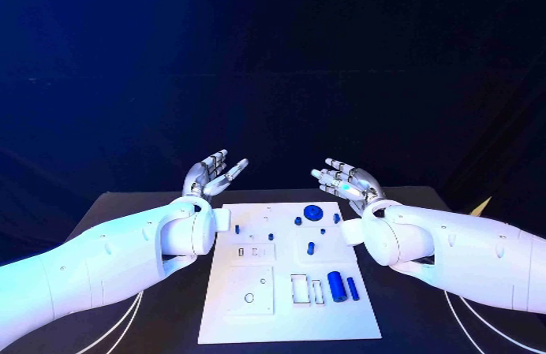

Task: Assemble the parts on the task board

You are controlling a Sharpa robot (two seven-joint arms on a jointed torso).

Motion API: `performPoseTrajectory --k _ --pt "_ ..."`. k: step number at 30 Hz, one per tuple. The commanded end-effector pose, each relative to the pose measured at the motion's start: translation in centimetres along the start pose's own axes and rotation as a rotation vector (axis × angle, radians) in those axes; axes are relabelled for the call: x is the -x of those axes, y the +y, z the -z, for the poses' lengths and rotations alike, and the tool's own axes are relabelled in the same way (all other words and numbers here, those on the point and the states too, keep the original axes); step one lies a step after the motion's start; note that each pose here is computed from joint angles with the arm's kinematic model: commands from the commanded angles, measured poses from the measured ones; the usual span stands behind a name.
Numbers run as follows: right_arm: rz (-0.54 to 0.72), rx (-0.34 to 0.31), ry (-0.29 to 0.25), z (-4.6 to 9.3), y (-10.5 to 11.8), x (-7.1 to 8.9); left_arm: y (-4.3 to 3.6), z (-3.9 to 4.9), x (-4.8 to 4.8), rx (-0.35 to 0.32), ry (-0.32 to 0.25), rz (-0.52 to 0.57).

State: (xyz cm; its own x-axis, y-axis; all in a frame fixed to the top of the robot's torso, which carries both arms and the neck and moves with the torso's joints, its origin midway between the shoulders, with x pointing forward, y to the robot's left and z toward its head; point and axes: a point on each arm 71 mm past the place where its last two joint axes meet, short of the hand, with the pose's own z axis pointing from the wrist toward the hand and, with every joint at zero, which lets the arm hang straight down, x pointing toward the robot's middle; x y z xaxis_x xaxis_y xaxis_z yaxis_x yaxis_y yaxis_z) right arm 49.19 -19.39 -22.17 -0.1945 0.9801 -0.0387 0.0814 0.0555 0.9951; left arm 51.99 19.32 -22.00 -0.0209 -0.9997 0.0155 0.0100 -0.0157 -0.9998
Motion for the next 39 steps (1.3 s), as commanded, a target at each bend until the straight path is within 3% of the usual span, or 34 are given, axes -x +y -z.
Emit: performPoseTrajectory --k 1,6,7,15,26,31,39 --pt "-0.010 -0.048 0.162 -0.2 -0.1 -1.0 -0.08 -0.20 -0.53 0.008 0.064 0.045" --pt "0.002 -0.063 0.197 -0.5 0.0 -0.9 -0.08 -0.20 -0.53 0.008 0.064 0.045" --pt "0.371 0.127 0.189 -1.5 1.7 0.7 -0.51 0.60 0.85 0.006 0.086 0.060" --pt "0.611 0.234 0.202 -1.9 3.0 1.0 -1.48 0.91 1.43 -0.019 0.097 0.055" --pt "0.879 0.276 0.231 -2.5 4.6 1.1 -3.08 1.52 1.72 -0.042 0.144 0.042" --pt "1.057 0.282 0.255 -2.6 5.2 0.9 -3.95 2.33 1.69 -0.050 0.184 0.040" --pt "1.243 0.275 0.277 -2.8 5.3 0.4 -4.88 3.82 1.32 -0.050 0.238 0.057"
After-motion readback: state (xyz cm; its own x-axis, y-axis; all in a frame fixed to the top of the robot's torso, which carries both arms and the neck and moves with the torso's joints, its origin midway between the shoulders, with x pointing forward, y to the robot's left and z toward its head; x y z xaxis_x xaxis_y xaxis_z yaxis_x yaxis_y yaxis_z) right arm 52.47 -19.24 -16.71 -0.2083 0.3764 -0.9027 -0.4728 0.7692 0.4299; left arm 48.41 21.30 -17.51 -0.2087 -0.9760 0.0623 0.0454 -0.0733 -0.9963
